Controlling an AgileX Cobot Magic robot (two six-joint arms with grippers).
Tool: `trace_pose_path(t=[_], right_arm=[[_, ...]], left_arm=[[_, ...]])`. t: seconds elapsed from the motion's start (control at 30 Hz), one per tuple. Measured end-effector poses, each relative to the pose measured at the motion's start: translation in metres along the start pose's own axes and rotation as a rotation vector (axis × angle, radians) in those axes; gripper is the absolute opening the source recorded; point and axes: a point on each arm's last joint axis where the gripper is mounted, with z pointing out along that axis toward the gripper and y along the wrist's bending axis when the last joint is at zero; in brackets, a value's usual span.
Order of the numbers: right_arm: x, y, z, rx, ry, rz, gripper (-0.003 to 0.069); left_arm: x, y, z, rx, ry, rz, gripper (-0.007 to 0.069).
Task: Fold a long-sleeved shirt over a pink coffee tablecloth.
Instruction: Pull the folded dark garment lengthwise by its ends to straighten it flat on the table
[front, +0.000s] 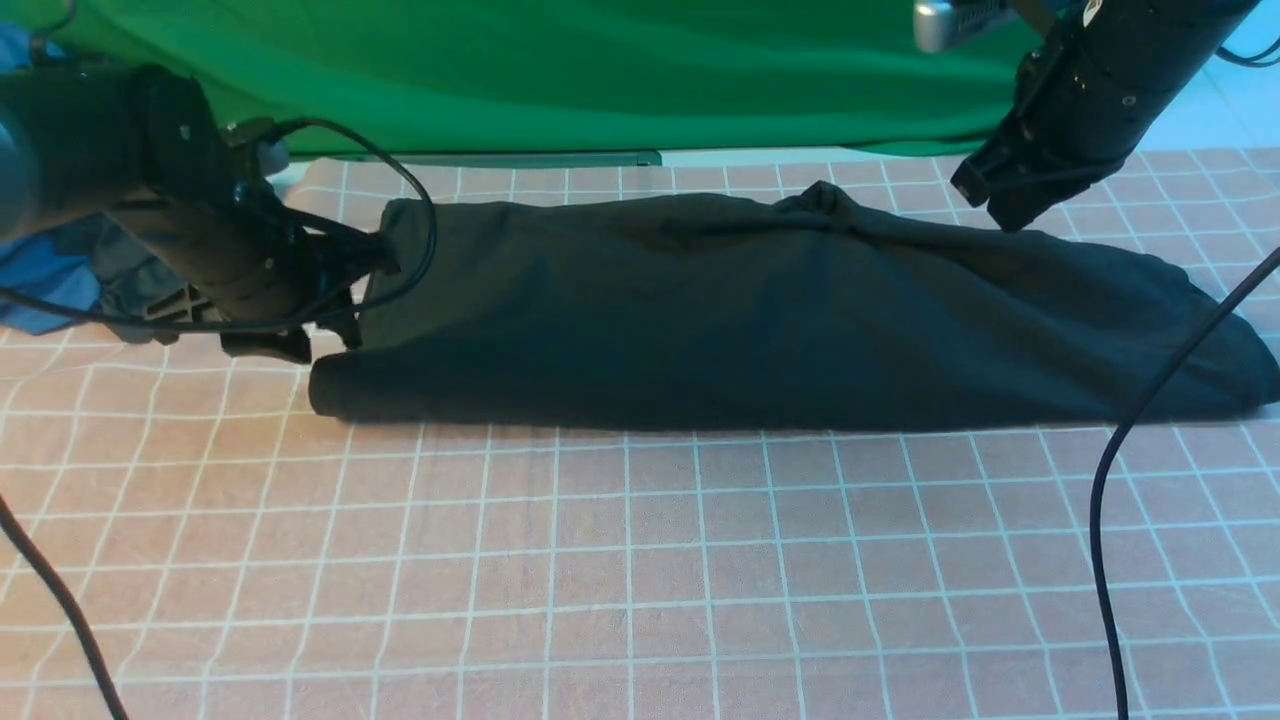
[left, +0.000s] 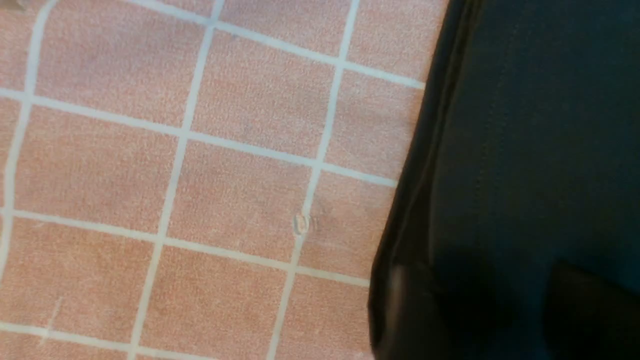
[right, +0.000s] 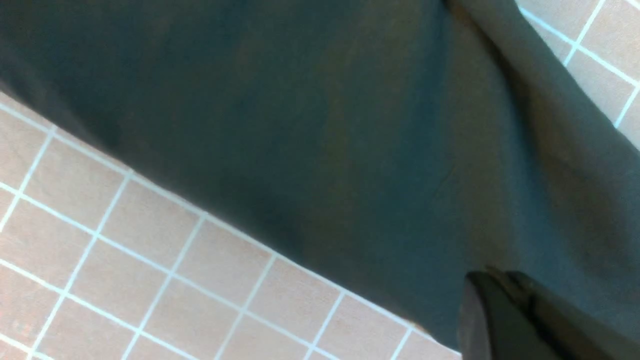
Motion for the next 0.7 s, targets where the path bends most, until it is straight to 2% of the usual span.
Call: trace_pose_path(t=[0.07,0.17,0.23,0.3,0.37,0.43,0.47,0.5,0.53,0.6,0.67,0.7], right_arm=[[0.0,0.0,-0.001,0.0,0.001,-0.002,0.0034],[0.001,-0.001,-0.001,-0.001,0.005,-0.001,0.0034],[0.002,-0.005,-0.001,0.001,0.005,0.021,0.0034],[0.004,-0.01,-0.003,0.004,0.006,0.045,0.0034],[0.014,-0.033,-0.006,0.019,0.035,0.133,0.0034],[0.019,-0.043,-0.007,0.028,0.042,0.175,0.0034],[0.029,-0.061,-0.008,0.045,0.054,0.259,0.0034],[0.034,-0.068,-0.008,0.051,0.06,0.288,0.0034],[0.045,-0.08,-0.007,0.06,0.079,0.353,0.0035],[0.063,-0.095,-0.003,0.066,0.12,0.433,0.0043],[0.086,-0.107,0.006,0.065,0.183,0.493,0.0078],[0.099,-0.112,0.012,0.06,0.224,0.524,0.0117]], left_arm=[[0.002,0.001,0.008,-0.007,0.021,-0.002,0.0529],[0.005,0.002,0.022,-0.019,0.059,-0.003,0.0632],[0.007,0.002,0.03,-0.019,0.076,-0.012,0.0643],[0.008,0.002,0.034,-0.015,0.089,-0.024,0.0622],[0.011,0.001,0.039,0.0,0.115,-0.034,0.0486],[0.012,0.0,0.04,0.004,0.126,-0.033,0.0406],[0.013,0.0,0.04,0.009,0.139,-0.034,0.0242],[0.013,0.0,0.04,0.011,0.14,-0.031,0.0222],[0.013,-0.001,0.04,0.018,0.142,-0.023,0.0116],[0.013,-0.001,0.04,0.019,0.145,-0.011,0.0048],[0.013,0.0,0.039,0.012,0.145,0.006,0.003],[0.013,0.0,0.038,0.007,0.152,0.012,0.0029]])
